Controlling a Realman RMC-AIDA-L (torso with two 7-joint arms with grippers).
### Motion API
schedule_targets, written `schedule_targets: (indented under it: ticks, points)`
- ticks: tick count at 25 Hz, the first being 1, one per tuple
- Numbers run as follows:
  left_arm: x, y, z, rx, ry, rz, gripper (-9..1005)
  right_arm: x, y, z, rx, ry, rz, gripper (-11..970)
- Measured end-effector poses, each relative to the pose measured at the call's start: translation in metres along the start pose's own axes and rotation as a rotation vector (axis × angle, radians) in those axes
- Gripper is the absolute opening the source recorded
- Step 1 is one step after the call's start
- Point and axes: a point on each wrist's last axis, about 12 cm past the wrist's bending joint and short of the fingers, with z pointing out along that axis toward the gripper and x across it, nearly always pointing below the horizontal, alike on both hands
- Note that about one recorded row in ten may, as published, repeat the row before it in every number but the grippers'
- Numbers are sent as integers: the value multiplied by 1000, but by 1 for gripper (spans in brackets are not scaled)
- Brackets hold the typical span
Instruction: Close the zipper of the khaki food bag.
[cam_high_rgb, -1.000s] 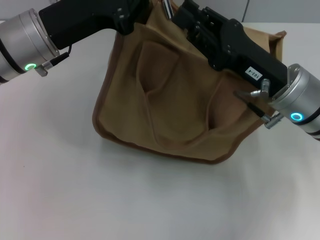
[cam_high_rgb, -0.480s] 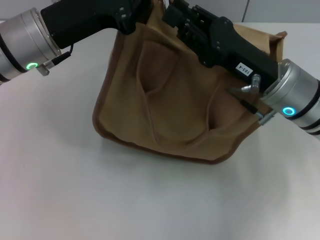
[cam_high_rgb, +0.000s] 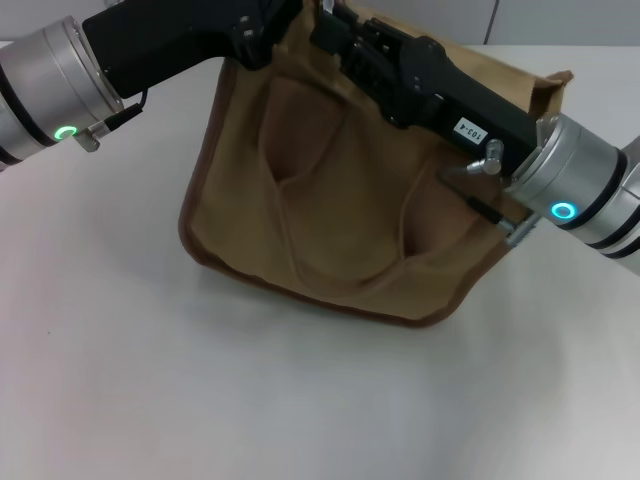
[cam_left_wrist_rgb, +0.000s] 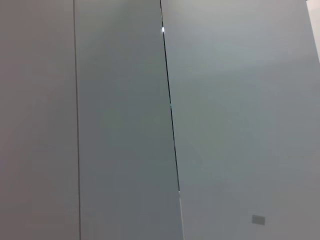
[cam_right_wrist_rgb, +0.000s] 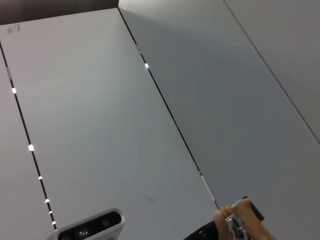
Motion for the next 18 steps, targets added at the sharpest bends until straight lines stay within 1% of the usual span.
schedule_targets:
  ticks: [8, 18]
  points:
    - [0, 1, -1, -4, -2, 0, 27, -1, 0, 0, -5, -4, -2, 188]
    - [1, 1, 0, -9, 4, 0, 27, -4, 0, 2, -18, -9, -11, 195]
